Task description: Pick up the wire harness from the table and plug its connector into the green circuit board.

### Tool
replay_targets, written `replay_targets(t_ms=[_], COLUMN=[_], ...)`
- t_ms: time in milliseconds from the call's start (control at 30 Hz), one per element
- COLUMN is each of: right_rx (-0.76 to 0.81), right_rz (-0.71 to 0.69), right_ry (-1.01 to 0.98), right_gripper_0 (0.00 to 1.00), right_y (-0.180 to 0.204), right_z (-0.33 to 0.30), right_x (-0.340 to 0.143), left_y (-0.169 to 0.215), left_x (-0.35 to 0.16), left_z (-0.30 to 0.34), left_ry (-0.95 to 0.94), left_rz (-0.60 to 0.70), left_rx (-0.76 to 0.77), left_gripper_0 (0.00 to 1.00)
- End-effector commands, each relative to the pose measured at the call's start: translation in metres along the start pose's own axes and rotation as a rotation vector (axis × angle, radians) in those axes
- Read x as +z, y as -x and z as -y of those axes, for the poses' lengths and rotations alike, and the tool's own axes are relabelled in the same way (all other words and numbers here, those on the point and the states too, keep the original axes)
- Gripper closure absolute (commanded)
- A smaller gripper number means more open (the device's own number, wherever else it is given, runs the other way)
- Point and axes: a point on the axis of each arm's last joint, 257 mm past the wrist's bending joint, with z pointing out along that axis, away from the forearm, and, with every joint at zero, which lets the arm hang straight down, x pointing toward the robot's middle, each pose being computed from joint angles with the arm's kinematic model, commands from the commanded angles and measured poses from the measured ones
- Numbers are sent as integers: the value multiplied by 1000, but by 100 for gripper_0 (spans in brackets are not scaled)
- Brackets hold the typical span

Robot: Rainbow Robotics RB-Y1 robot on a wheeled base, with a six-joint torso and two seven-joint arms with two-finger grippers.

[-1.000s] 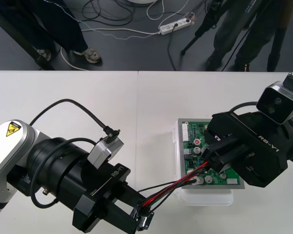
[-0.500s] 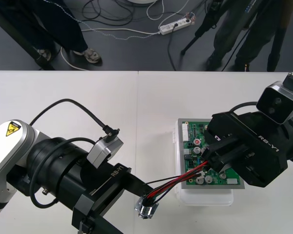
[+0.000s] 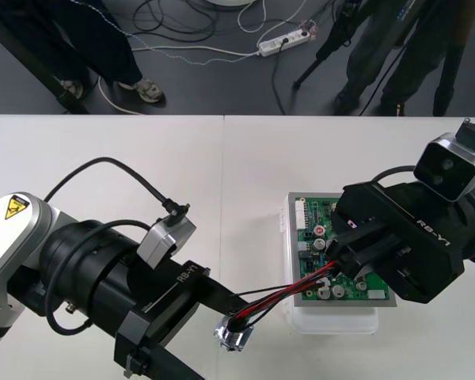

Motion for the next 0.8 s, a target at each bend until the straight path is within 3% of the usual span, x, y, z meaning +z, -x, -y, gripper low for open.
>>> replay_targets(t_ms=[33, 800], right_rx=[17, 18], right_rz=[-46, -61], right_ry=[-32, -53], right_gripper_0=[100, 100], right_y=[0, -5], right_z=[5, 16], right_x=[-7, -2], left_y=[14, 43], left_x=[-13, -69], left_z=[9, 1], left_ry=[9, 178], left_rz=[25, 64], left_rx=[25, 127], left_gripper_0=[0, 0])
